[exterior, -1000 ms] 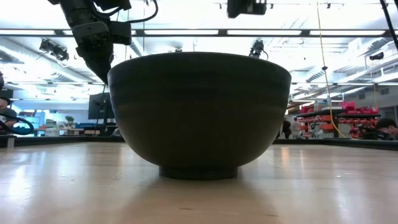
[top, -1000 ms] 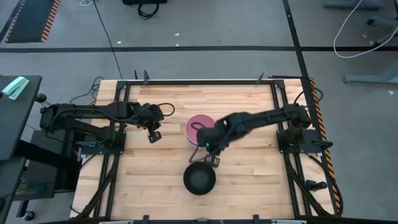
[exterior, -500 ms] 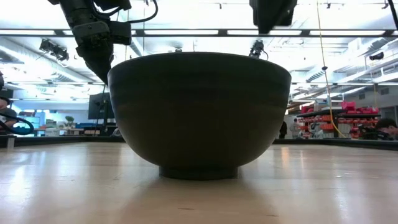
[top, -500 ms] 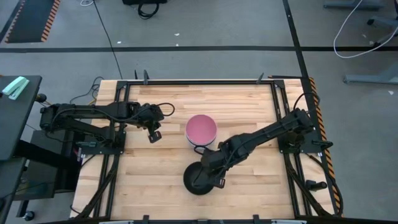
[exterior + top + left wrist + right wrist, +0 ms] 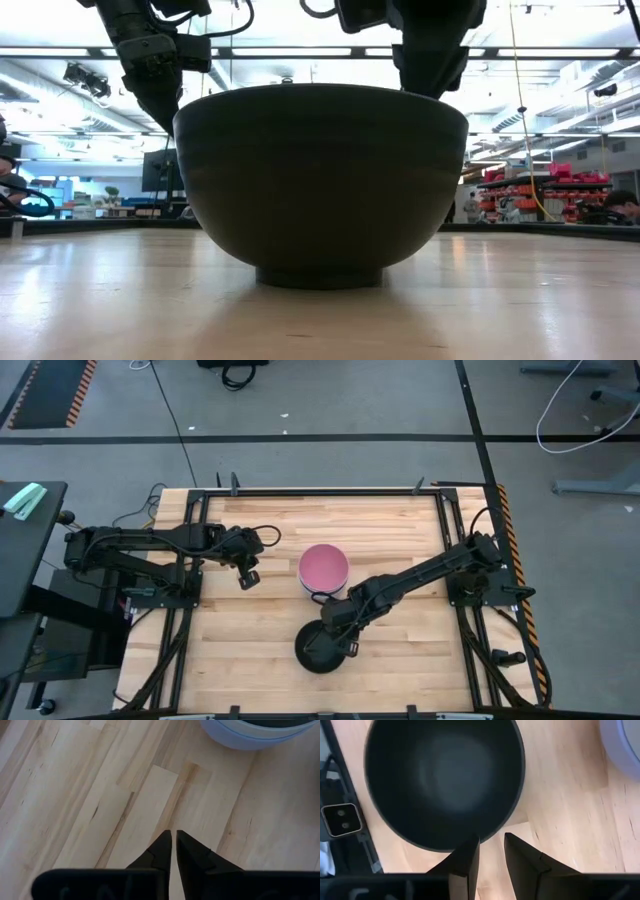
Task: Nest bowls inside each other
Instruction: Stack the black bowl on top of the pink bowl
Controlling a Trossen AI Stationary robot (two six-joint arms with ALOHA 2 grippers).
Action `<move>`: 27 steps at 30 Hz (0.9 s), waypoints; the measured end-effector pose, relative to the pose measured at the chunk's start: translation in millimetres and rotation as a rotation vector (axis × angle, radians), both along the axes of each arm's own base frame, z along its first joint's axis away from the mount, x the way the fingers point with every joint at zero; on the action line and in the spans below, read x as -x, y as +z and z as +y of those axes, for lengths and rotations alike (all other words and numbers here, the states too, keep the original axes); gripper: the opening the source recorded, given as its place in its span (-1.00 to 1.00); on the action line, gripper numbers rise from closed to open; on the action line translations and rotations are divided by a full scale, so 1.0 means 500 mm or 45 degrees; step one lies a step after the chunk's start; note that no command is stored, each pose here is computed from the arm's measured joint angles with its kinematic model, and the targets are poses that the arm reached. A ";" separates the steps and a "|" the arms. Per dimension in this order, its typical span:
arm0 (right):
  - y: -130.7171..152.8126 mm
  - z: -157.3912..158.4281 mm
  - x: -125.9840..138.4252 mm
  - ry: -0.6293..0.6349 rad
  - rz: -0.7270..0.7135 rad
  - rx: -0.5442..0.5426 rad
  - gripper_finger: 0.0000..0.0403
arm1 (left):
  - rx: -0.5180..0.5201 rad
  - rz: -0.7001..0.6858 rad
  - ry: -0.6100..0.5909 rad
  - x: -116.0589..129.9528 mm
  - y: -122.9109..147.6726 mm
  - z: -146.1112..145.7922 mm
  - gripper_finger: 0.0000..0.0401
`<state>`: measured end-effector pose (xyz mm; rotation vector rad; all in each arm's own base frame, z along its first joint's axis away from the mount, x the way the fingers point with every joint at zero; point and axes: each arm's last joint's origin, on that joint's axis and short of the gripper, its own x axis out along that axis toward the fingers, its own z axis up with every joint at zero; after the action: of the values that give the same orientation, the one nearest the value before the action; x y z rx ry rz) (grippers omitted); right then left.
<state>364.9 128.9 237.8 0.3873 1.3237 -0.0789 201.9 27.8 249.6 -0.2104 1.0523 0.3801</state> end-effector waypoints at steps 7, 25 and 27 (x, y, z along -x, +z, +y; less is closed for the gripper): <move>0.001 0.002 -0.005 0.003 -0.035 -0.012 -0.51 | 0.000 0.001 0.000 0.000 0.000 0.000 -0.88; -0.055 -0.011 -0.031 0.039 0.041 0.006 -0.52 | 0.000 -0.006 0.001 -0.001 0.000 0.000 -0.88; -0.055 -0.014 -0.032 0.035 0.041 0.006 -0.52 | 0.000 -0.007 0.000 -0.001 0.000 0.000 -0.88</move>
<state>381.0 122.0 210.2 0.3645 1.3604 -0.0655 202.4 27.7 249.7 -0.2114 1.0472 0.3795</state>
